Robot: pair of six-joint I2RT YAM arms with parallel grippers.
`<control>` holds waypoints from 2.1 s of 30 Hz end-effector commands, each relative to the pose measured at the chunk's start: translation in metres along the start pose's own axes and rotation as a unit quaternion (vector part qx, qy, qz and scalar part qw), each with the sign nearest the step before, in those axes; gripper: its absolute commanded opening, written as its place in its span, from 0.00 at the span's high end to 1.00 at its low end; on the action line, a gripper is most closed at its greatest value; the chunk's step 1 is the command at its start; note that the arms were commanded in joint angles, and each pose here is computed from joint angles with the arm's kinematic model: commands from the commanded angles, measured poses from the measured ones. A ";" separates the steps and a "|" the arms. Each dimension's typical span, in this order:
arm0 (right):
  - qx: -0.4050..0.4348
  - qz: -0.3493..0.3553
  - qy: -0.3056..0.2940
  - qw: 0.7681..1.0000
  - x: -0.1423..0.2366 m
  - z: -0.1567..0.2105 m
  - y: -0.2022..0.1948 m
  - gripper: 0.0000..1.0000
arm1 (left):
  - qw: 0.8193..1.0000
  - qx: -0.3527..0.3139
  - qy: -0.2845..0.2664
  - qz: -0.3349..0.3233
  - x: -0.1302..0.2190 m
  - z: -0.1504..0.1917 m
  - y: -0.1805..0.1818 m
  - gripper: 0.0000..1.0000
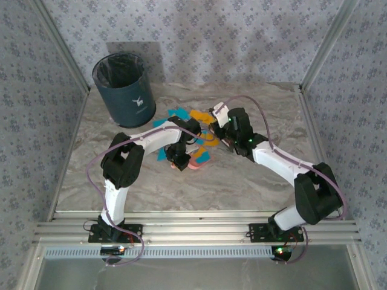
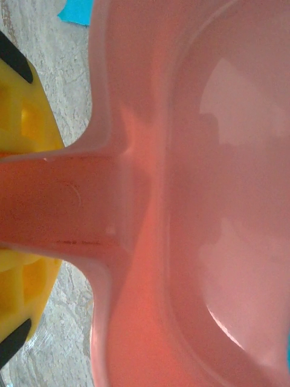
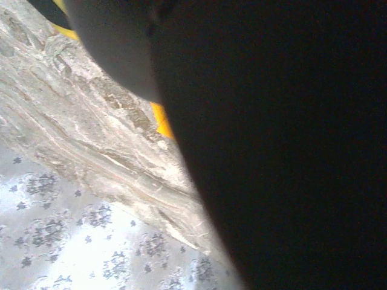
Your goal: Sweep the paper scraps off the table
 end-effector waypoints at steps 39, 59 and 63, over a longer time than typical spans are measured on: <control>-0.058 0.069 -0.083 0.992 0.051 -0.032 0.000 1.00 | 0.999 0.025 0.022 0.000 0.006 0.013 0.008 1.00; -0.025 0.022 -0.035 0.999 -0.036 -0.032 0.011 1.00 | 0.999 0.047 0.026 0.007 0.005 0.016 0.020 1.00; -0.014 -0.013 -0.022 1.000 -0.036 -0.026 0.027 1.00 | 0.998 0.049 0.027 0.009 0.004 0.016 0.021 1.00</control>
Point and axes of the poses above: each hand's point on the last joint's axis, 136 mm out from that joint toward the fingers, its own x axis back along the fingers, its own y axis along the line the jaws close on, z = x × y, the point moved 3 cm from there along x, back along the fingers, and after that the axes turned 7 degrees about -x, right-handed, at the moved point
